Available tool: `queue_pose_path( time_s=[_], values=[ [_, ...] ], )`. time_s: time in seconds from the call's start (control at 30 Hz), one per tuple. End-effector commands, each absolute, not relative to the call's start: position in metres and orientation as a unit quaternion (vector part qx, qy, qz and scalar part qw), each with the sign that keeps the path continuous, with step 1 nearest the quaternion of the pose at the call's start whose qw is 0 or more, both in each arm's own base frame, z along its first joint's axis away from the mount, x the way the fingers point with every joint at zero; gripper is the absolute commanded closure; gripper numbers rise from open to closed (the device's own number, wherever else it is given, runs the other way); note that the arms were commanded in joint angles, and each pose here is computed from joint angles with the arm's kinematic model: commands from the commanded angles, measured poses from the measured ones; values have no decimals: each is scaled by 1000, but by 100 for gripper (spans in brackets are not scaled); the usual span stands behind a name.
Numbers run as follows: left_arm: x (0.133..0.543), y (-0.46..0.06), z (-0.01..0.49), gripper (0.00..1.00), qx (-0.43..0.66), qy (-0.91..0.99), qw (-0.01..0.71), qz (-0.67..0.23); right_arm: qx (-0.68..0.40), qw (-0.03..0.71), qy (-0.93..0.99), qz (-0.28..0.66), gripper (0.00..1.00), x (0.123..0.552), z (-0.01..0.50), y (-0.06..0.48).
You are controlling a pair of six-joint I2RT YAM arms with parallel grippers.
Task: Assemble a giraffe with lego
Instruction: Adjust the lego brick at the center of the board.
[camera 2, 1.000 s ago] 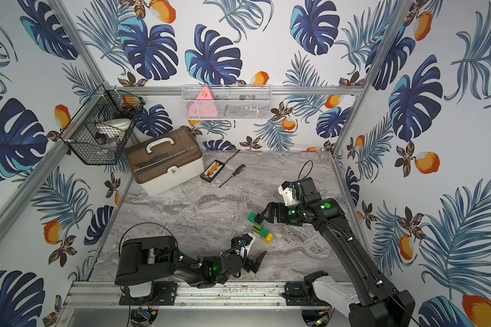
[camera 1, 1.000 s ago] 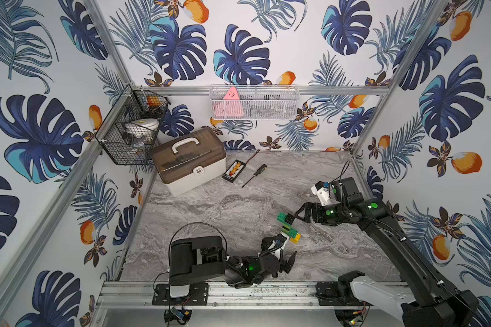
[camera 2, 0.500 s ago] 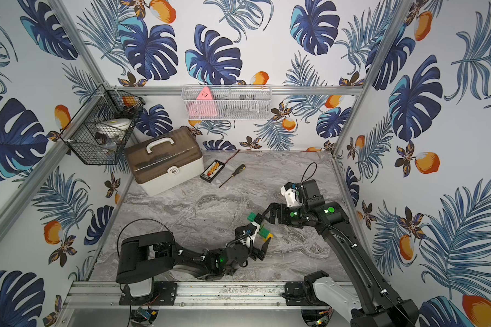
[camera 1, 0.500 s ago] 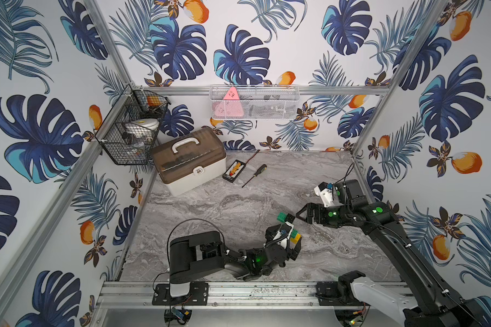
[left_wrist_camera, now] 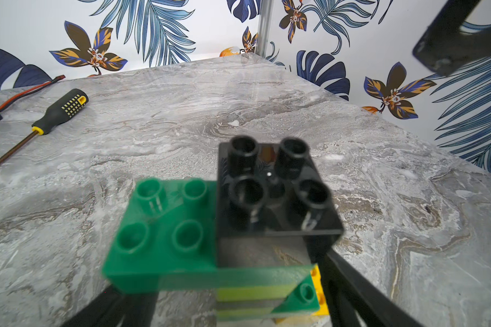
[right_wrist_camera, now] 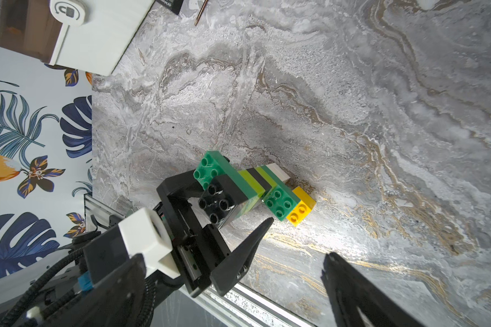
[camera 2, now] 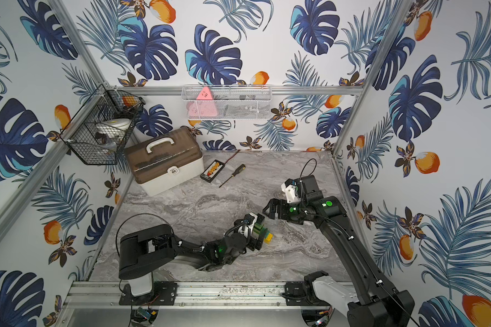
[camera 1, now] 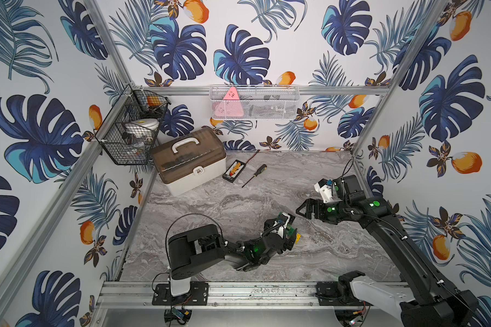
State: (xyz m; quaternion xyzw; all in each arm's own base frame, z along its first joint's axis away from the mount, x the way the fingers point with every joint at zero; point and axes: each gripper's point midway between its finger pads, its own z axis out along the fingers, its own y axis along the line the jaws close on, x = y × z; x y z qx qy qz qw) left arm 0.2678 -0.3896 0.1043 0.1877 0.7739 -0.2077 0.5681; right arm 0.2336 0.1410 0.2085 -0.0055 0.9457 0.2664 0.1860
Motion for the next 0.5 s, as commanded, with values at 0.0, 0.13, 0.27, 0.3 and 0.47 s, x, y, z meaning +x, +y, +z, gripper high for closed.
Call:
queue_pose_path(
  time_s=[0.0,0.13,0.27,0.3,0.47],
  values=[
    [270,-394,105,14,190,771,567,-218,-2,182,949,258,0,234,205,138],
    [273,-392,101,23,187,774,565,-218,2,177,949,259,0,236,203,138],
    [276,-392,101,29,189,774,564,-218,3,180,950,254,0,239,204,136],
    [277,-392,101,30,189,775,563,-218,4,180,951,253,0,240,204,135],
    [279,-393,101,36,192,775,562,-216,5,181,951,249,0,243,203,135]
  ],
)
